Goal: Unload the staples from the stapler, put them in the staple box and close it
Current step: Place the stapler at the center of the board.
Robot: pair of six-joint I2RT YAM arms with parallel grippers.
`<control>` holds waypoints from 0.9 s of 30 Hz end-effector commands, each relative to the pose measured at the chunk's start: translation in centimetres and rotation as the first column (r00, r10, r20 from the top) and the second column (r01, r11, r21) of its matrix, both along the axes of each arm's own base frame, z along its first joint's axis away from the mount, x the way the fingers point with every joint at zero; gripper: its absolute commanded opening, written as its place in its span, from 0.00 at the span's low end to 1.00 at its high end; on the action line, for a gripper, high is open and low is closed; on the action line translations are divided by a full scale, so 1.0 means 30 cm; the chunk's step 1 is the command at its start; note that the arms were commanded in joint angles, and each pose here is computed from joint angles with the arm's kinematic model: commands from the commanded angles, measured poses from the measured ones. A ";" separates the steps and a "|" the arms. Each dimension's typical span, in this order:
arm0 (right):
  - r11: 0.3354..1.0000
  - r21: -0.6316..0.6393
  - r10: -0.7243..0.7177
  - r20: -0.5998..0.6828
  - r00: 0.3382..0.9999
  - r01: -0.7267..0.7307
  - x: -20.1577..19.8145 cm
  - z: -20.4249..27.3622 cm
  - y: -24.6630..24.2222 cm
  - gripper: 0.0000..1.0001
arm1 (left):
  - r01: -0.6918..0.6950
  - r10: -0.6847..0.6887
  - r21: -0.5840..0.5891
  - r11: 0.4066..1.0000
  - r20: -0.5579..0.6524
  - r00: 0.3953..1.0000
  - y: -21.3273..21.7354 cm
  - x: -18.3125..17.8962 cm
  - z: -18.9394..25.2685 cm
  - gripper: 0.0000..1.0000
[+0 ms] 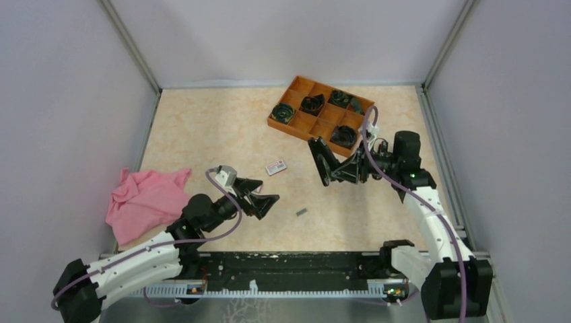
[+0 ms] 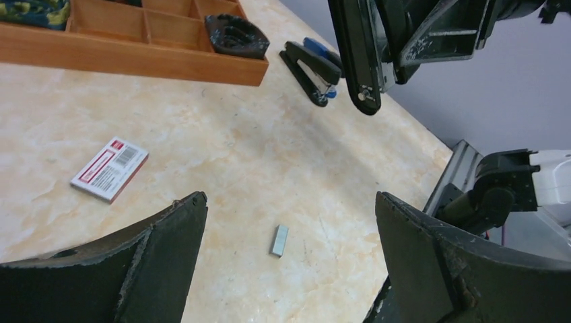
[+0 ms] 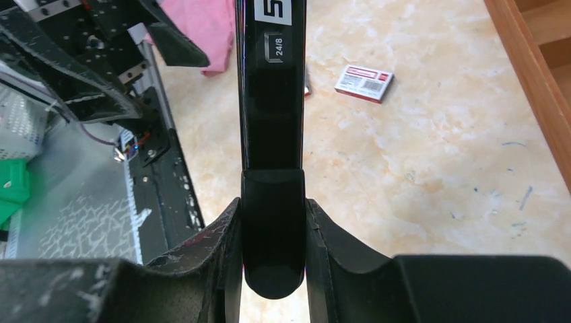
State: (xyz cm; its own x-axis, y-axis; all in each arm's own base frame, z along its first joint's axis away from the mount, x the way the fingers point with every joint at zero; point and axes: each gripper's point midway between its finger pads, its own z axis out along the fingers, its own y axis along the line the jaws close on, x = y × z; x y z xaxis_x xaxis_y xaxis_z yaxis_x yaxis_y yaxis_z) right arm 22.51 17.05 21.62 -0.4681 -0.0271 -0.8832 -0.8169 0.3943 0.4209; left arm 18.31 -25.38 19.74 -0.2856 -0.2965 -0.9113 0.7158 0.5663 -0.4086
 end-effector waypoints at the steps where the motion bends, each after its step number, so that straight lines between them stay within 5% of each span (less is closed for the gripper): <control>1: 0.998 -0.062 0.012 0.146 0.989 -0.003 0.068 0.092 0.013 0.00 | -0.066 0.072 0.099 0.993 -0.055 0.996 0.054 0.013 -0.074 0.99; 13: 0.965 -0.263 0.022 0.144 0.989 0.017 0.214 0.089 0.168 0.00 | -0.087 0.098 0.147 0.985 -0.073 0.992 0.090 0.004 0.009 0.99; 27: 0.894 -0.444 -0.038 0.065 0.997 0.063 0.489 -0.023 0.578 0.00 | -0.184 0.185 0.239 0.954 0.017 0.983 0.248 -0.027 0.257 0.99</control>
